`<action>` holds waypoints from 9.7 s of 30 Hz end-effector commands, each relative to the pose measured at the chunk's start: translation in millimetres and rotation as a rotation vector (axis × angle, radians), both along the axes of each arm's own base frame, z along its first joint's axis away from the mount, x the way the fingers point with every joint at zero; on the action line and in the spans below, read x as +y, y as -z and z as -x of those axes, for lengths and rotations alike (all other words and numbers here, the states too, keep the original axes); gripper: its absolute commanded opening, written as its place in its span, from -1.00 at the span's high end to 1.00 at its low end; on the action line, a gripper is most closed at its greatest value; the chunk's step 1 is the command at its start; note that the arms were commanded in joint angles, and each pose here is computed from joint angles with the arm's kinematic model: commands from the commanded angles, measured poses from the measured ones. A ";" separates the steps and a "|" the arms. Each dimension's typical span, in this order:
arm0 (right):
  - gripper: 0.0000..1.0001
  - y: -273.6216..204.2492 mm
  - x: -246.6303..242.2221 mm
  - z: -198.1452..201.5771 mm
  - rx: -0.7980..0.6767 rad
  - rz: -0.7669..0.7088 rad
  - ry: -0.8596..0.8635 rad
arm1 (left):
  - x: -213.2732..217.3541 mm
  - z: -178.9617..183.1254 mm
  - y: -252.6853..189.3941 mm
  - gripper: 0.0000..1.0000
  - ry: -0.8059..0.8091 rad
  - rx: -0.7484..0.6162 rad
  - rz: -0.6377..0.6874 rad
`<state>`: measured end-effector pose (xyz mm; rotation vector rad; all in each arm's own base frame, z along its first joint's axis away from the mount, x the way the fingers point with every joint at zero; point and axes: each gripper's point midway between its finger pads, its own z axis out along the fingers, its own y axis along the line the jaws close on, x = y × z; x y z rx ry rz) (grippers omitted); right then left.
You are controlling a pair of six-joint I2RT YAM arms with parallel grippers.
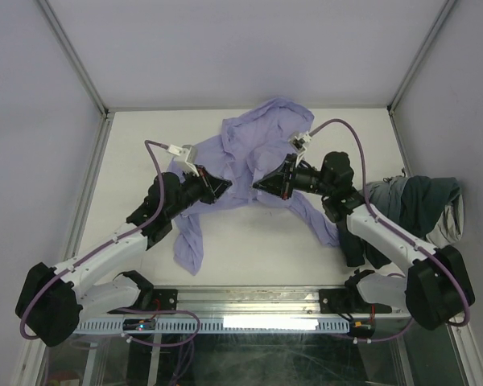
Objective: Zip up the jacket
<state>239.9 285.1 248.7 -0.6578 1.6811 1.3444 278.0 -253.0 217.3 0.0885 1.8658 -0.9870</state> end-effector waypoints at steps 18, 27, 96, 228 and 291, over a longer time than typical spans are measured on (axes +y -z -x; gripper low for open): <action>1.00 -42.8 19.3 14.8 -0.115 -0.149 -0.247 | -16.9 30.8 -99.0 1.00 0.228 -0.415 0.203; 1.00 -41.0 9.4 8.6 -0.119 -0.147 -0.197 | -14.0 34.5 -97.6 1.00 0.228 -0.411 0.199; 1.00 -45.0 25.0 -1.2 -0.035 -0.167 -0.264 | -16.5 21.8 -51.3 1.00 0.165 -0.084 0.149; 1.00 -43.0 39.0 -39.9 0.043 -0.187 -0.006 | -24.1 31.7 -44.2 1.00 0.221 0.415 0.422; 0.53 40.3 34.3 8.1 -0.045 0.015 0.054 | -36.4 21.2 -38.5 1.00 0.232 0.522 0.413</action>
